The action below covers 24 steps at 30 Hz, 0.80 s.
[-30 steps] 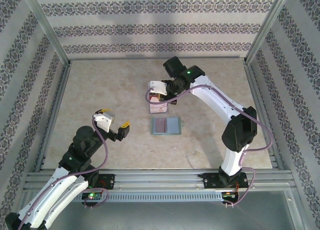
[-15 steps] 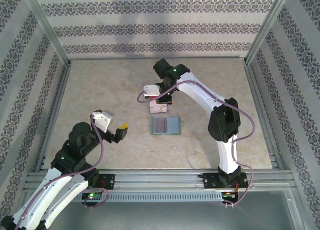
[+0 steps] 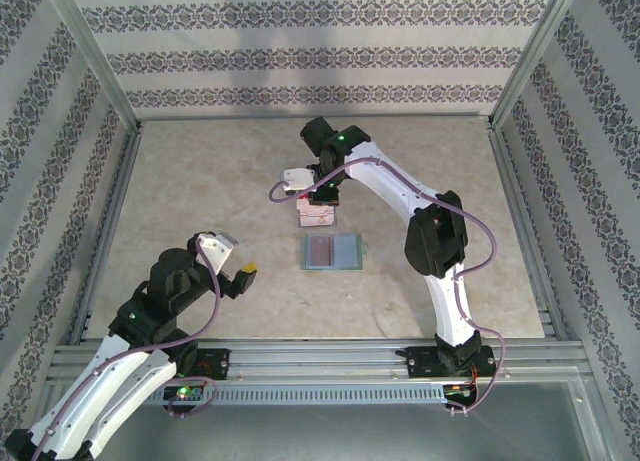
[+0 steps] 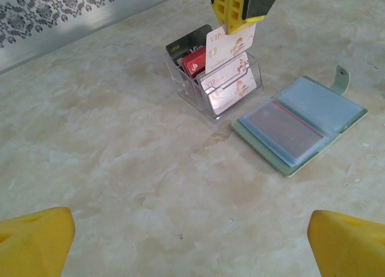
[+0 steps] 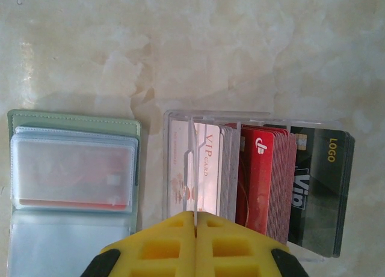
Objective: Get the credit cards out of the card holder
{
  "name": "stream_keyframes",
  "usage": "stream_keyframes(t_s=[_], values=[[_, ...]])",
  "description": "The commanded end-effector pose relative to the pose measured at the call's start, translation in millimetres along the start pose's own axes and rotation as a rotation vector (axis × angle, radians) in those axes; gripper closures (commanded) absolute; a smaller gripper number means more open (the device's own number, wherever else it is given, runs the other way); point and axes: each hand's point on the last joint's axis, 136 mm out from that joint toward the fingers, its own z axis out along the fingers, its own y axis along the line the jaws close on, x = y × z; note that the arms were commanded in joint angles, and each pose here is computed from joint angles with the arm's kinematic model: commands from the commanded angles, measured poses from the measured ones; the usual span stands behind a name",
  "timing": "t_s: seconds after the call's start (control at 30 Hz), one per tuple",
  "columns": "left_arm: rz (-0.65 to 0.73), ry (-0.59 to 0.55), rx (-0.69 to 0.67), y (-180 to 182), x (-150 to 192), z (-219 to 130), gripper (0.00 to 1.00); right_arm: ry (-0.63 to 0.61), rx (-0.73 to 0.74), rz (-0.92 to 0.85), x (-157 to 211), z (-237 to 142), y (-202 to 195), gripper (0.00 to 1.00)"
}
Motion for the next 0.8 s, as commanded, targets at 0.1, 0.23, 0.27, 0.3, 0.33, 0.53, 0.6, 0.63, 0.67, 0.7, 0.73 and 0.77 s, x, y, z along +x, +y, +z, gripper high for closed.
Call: stream_keyframes(t_s=[0.1, 0.23, 0.27, 0.3, 0.33, 0.53, 0.6, 0.63, 0.67, 0.7, 0.73, 0.77], values=[[0.021, 0.026, 0.016, -2.7, 6.9, 1.8, 0.0, 0.029, -0.05, -0.021, 3.9, 6.9, 7.7, 1.0], [0.02, 0.029, 0.014, -2.2, 7.8, 2.6, 0.0, 0.031, -0.062, -0.005, 8.3, 8.3, 5.4, 1.0], [0.019, 0.03, 0.014, -2.1, 7.9, 2.9, 0.0, 0.035, -0.063, -0.005, 9.2, 9.6, 4.7, 1.0], [0.019, 0.031, 0.014, -2.1, 8.0, 3.1, 0.0, 0.039, -0.063, -0.005, 10.0, 10.2, 4.3, 1.0], [0.019, 0.033, 0.012, -1.7, 8.6, 3.3, 0.0, 0.045, -0.063, -0.006, 11.3, 11.6, 3.8, 1.0], [0.017, 0.035, 0.012, -1.4, 8.9, 3.8, 0.0, 0.05, -0.062, -0.004, 12.0, 16.1, 0.3, 1.0], [0.016, 0.037, 0.012, -1.4, 9.6, 4.3, 0.0, 0.052, -0.059, -0.004, 12.4, 16.7, -1.3, 1.0], [0.015, 0.038, 0.013, -1.5, 9.9, 4.3, 0.0, 0.053, -0.06, -0.002, 12.9, 17.4, -1.6, 1.0], [0.016, 0.039, 0.013, -1.6, 10.0, 4.5, 0.0, 0.054, -0.062, -0.002, 13.3, 18.4, -1.7, 1.0], [0.016, 0.04, 0.015, -2.0, 10.3, 4.7, 0.0, 0.055, -0.063, 0.001, 13.8, 18.8, -2.1, 1.0], [0.014, 0.043, 0.014, -1.6, 10.9, 5.2, 0.0, 0.057, -0.064, 0.001, 14.2, 19.1, -2.1, 1.0], [0.015, 0.044, 0.016, -1.9, 11.0, 5.4, 0.0, 0.06, -0.065, 0.002, 14.9, 19.4, -2.2, 1.0]])
